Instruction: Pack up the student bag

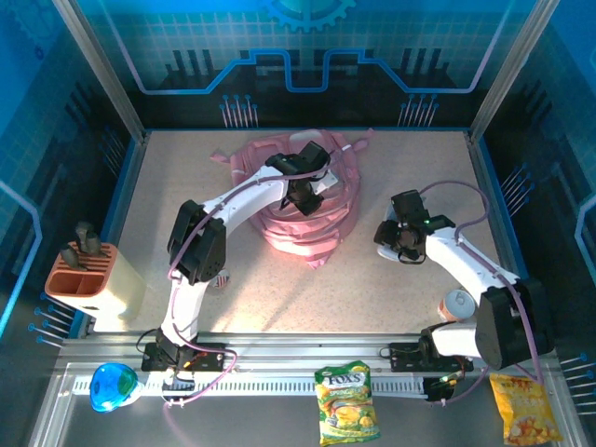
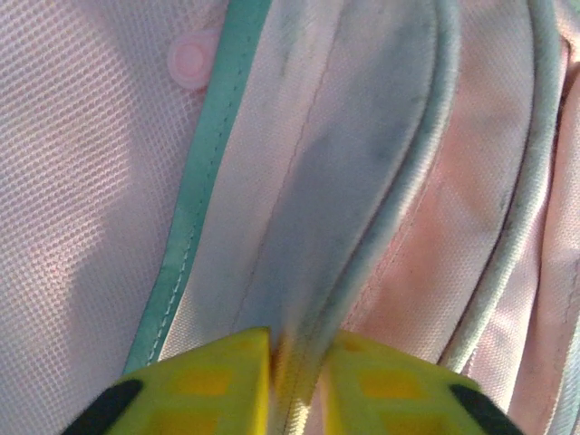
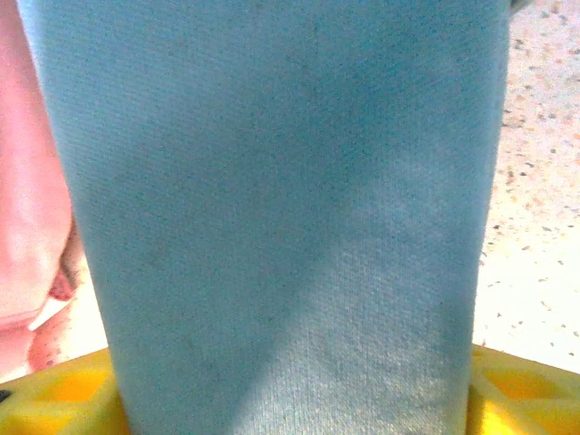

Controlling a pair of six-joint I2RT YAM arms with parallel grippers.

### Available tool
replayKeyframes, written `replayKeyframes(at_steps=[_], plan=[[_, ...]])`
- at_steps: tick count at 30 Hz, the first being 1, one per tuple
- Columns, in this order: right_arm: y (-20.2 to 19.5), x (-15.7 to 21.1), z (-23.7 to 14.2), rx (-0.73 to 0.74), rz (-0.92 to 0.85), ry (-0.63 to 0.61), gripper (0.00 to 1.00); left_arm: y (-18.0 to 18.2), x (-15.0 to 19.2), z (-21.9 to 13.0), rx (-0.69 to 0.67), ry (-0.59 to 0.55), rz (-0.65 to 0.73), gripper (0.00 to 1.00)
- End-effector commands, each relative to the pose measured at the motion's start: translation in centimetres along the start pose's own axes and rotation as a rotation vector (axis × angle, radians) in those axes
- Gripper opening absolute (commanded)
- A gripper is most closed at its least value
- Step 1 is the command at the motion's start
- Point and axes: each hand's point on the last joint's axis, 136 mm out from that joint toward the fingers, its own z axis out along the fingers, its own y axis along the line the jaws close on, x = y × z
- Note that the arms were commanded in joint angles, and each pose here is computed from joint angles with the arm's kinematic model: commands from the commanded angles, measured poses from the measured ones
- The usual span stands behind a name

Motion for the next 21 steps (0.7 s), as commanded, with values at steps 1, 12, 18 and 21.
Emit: replayKeyframes(at_steps=[1,12,18,21], plan=[[1.9,-1.0,-1.1,-0.110,-0.034,-0.027,0.67,2.0,-1.8,-4.0,-0.083,-0.111,-0.023,0.13],[11.9,-0.3,-4.8,-0.430,-0.261,-0.023,0.68,4.1,-5.0,-10.3,-0.182,-0.358,-0.157,0.00],[16.0,0.5,-4.2,-0.514,-0.208,0.081,0.68,3.9,-6.9,-14.1,-0.153,-0.534,-0.224,0.00],[17.8,0.9,-3.4,-0.547,-0.169,0.135,0.68,3.5,-7.7,-15.3,-0.110,-0.604,-0.247,0.00]])
